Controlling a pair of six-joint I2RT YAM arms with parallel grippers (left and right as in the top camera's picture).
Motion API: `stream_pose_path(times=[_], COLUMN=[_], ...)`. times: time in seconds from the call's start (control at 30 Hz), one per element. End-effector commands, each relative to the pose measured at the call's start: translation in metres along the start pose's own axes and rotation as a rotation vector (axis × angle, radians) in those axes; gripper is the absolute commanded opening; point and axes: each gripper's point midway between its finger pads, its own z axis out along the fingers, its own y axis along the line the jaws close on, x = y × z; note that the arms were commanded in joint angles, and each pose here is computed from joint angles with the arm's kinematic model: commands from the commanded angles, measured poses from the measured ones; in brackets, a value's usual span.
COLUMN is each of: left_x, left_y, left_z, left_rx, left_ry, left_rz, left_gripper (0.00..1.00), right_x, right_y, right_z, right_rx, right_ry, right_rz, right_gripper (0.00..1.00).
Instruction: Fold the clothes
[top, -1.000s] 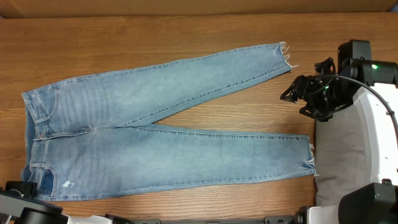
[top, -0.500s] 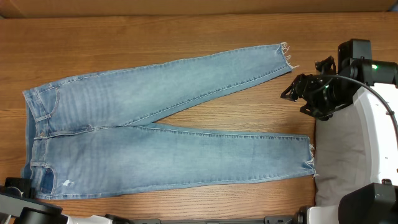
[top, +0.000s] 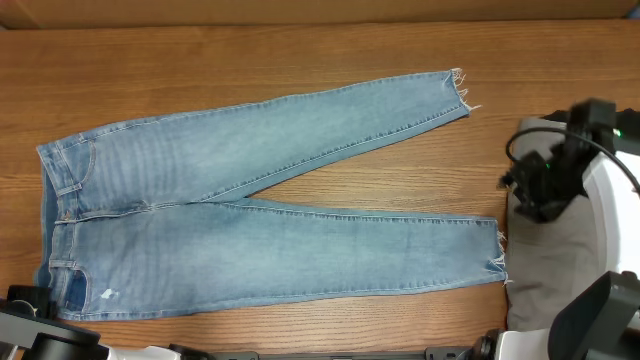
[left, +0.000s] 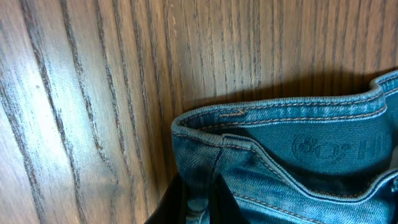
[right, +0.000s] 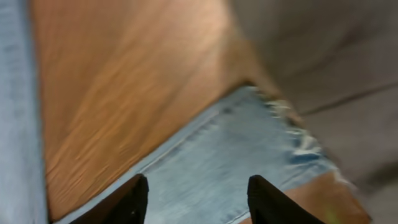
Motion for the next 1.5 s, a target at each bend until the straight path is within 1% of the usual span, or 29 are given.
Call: stream_pose_path(times=[0.0, 0.13, 0.2, 0.27, 0.37, 0.4, 0.43, 0.5, 0.53, 0.63, 0.77, 0.9, 1.07, 1.17, 1.2, 1.23, 1.27, 1.3, 1.47], left_x=[0.013, 0.014, 0.014, 0.015, 0.015, 0.015, 0.015, 0.015, 0.014, 0.015, 0.014, 0.014, 0.014, 0.014, 0.014, 0.015, 0.015, 0.015, 0.02], left_y=[0.003, 0.003, 0.003, 0.003, 0.002, 0.002, 0.002, 0.002, 0.002, 0.002, 0.002, 0.002, 0.002, 0.002, 0.001, 0.001, 0.0, -0.001, 0.0], left_z=[0.011, 0.011, 0.011, 0.01, 0.01, 0.01, 0.01, 0.01, 0.01, 0.01, 0.01, 0.011, 0.01, 0.01, 0.01, 0.01, 0.01, 0.01, 0.01], left_rx=[-0.005, -0.006, -0.004, -0.002, 0.001, 0.001, 0.001, 0.001, 0.001, 0.001, 0.001, 0.001, 0.001, 0.003, 0.006, 0.009, 0.013, 0.017, 0.014], left_ry=[0.055, 0.056, 0.058, 0.061, 0.061, 0.061, 0.061, 0.061, 0.06, 0.061, 0.06, 0.059, 0.058, 0.06, 0.06, 0.061, 0.062, 0.064, 0.086], left_rz=[-0.021, -0.022, -0.022, -0.022, -0.026, -0.026, -0.026, -0.026, -0.026, -0.029, -0.029, -0.029, -0.029, -0.029, -0.029, -0.029, -0.029, -0.029, -0.033], left_gripper=[0.04, 0.05, 0.05, 0.05, 0.06, 0.06, 0.06, 0.06, 0.07, 0.07, 0.07, 0.07, 0.08, 0.08, 0.08, 0.08, 0.08, 0.08, 0.06], right_x=[0.007, 0.025, 0.035, 0.044, 0.054, 0.055, 0.055, 0.052, 0.051, 0.048, 0.05, 0.053, 0.057, 0.058, 0.057, 0.056, 0.055, 0.054, 0.039], right_y=[-0.029, -0.047, -0.056, -0.065, -0.075, -0.077, -0.079, -0.087, -0.092, -0.105, -0.111, -0.114, -0.105, -0.104, -0.104, -0.104, -0.103, -0.103, -0.09], right_z=[0.021, 0.048, 0.062, 0.074, 0.087, 0.089, 0.09, 0.09, 0.09, 0.087, 0.085, 0.089, 0.101, 0.104, 0.104, 0.104, 0.103, 0.101, 0.075], right_rx=[0.048, 0.08, 0.095, 0.113, 0.129, 0.13, 0.135, 0.162, 0.182, 0.237, 0.253, 0.255, 0.178, 0.168, 0.169, 0.166, 0.167, 0.168, 0.144], right_ry=[0.029, 0.081, 0.106, 0.124, 0.141, 0.142, 0.138, 0.122, 0.111, 0.092, 0.099, 0.105, 0.12, 0.121, 0.12, 0.118, 0.115, 0.114, 0.075], right_rz=[0.08, 0.131, 0.164, 0.206, 0.253, 0.256, 0.261, 0.27, 0.275, 0.289, 0.306, 0.307, 0.298, 0.299, 0.29, 0.276, 0.27, 0.258, 0.235], right_gripper=[0.54, 0.54, 0.49, 0.47, 0.39, 0.39, 0.39, 0.43, 0.43, 0.43, 0.43, 0.42, 0.42, 0.42, 0.37, 0.22, 0.09, 0.04, 0.04])
